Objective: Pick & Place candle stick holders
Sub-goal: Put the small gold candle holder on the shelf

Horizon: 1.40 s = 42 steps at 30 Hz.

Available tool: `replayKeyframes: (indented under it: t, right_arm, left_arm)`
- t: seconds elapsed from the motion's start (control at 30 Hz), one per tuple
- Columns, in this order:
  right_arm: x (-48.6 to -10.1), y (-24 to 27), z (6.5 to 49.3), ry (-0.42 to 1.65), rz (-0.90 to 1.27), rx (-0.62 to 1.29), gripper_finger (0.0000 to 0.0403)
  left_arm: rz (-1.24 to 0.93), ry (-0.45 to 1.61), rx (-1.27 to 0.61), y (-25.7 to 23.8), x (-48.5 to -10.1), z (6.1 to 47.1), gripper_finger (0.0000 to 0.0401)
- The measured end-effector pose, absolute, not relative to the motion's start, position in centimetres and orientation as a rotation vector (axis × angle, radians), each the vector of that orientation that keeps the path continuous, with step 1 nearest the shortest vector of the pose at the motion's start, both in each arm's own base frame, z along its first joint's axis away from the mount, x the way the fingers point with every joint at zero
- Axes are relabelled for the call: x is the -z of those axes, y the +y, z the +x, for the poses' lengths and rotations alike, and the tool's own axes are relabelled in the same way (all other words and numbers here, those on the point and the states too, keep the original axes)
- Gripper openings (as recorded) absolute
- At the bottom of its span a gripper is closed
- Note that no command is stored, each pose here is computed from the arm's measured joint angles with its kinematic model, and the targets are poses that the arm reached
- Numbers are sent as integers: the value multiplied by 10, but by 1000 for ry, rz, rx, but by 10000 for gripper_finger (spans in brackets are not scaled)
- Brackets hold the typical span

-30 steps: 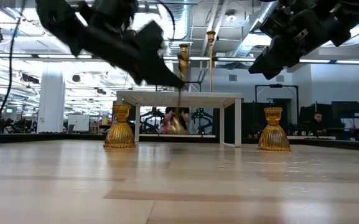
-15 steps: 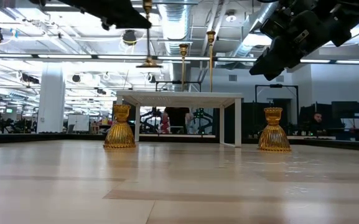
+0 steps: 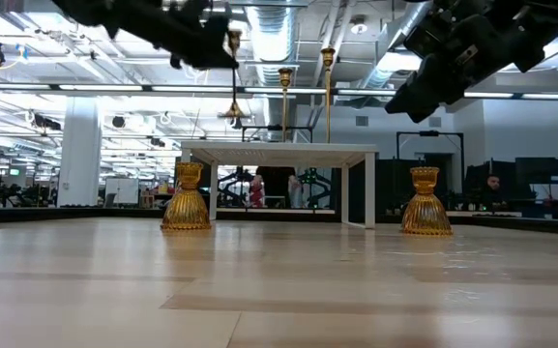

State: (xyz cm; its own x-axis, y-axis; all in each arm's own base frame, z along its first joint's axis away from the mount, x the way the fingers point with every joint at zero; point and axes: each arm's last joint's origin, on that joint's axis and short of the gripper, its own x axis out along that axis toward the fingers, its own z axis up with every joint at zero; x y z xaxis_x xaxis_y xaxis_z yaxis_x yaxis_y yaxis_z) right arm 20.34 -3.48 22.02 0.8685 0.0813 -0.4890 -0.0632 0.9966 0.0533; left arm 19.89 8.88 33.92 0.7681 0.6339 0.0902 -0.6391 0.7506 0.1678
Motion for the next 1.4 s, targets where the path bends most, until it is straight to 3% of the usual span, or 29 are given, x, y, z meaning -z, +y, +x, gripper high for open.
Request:
replayKeyframes:
  t: [0.47,1.4]
  right_arm:
    - [-221,-35,204,502,33,-75,7]
    - [-221,-35,204,504,34,-76,7]
  left_arm:
    - [79,62,-731,159,-328,228,12]
    - [-26,68,-734,162,-320,227,14]
